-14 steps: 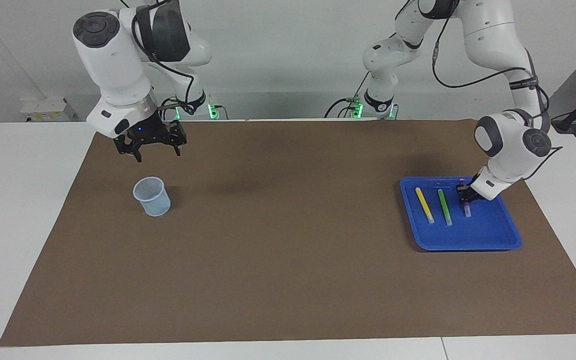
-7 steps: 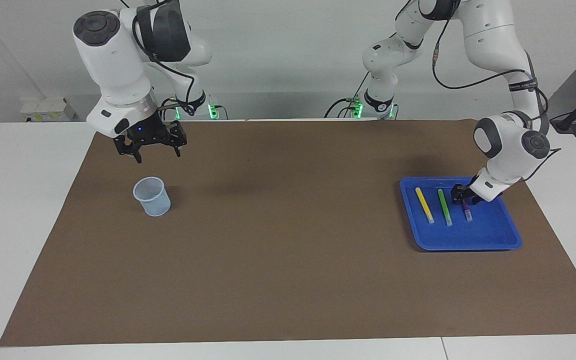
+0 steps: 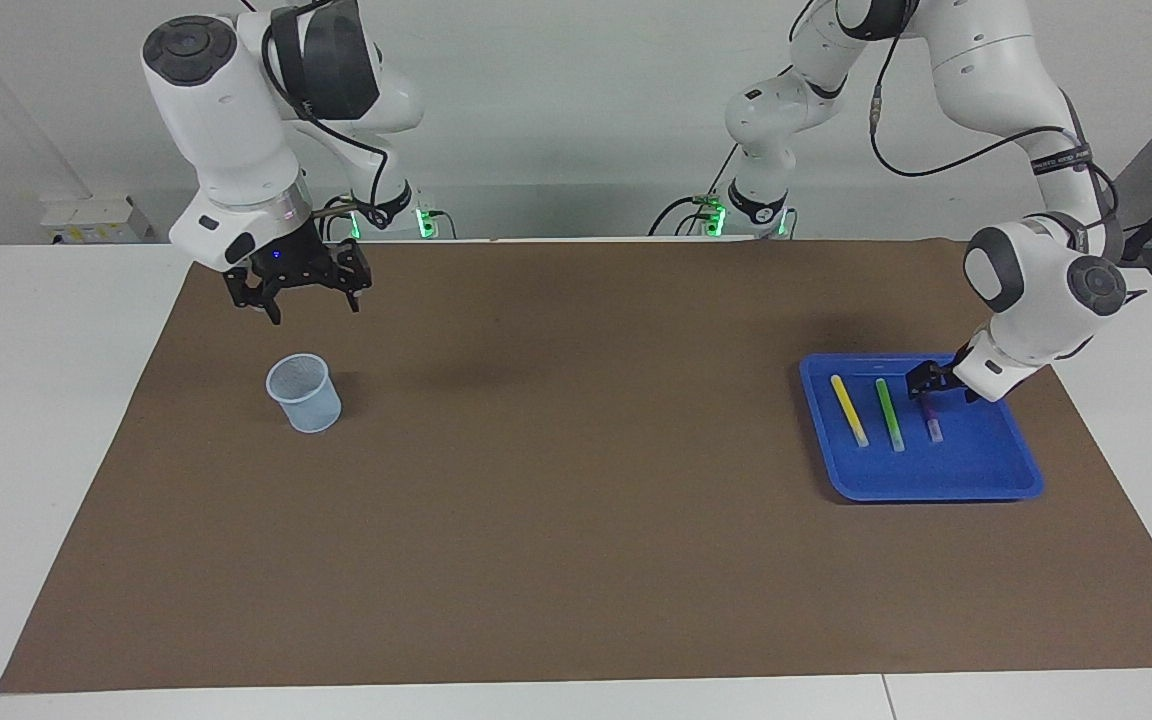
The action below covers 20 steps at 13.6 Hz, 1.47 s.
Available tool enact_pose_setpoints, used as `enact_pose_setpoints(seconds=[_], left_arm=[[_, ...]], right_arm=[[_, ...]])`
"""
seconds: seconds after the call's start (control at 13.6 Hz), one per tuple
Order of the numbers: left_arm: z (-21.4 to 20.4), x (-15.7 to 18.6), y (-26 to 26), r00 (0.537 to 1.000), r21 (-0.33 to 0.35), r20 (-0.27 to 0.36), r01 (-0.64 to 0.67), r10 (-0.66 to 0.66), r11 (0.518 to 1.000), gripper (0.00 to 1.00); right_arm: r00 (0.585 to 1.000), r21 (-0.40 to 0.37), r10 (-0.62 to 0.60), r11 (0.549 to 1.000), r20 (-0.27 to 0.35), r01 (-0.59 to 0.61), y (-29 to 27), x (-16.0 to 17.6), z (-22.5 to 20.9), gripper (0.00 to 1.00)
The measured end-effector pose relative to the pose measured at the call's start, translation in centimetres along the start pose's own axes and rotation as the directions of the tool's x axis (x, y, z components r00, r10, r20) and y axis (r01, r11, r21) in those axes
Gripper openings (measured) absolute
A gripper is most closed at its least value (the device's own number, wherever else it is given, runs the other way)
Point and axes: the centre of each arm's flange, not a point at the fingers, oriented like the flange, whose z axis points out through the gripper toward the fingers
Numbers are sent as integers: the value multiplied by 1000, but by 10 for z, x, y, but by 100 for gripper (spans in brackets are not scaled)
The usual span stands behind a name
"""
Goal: Right arm passes pens to left for tray arrangement
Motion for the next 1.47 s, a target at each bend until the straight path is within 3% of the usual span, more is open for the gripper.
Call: enact_pose_setpoints(seconds=[0.66, 1.1, 1.47], left_arm=[[-113, 18, 37, 1000, 17, -7, 25, -25, 1000, 100], [-179, 2, 87, 1000, 9, -16, -11, 11, 1000, 100], [-230, -22, 110, 997, 4, -75, -7, 7, 1000, 100]], right_arm=[[1000, 20, 9, 1000, -12, -9, 1, -3, -8, 100], [1000, 23, 6, 1000, -15, -6, -1, -3, -9, 100], [1000, 23, 11, 1000, -16, -11, 2, -4, -9, 100]])
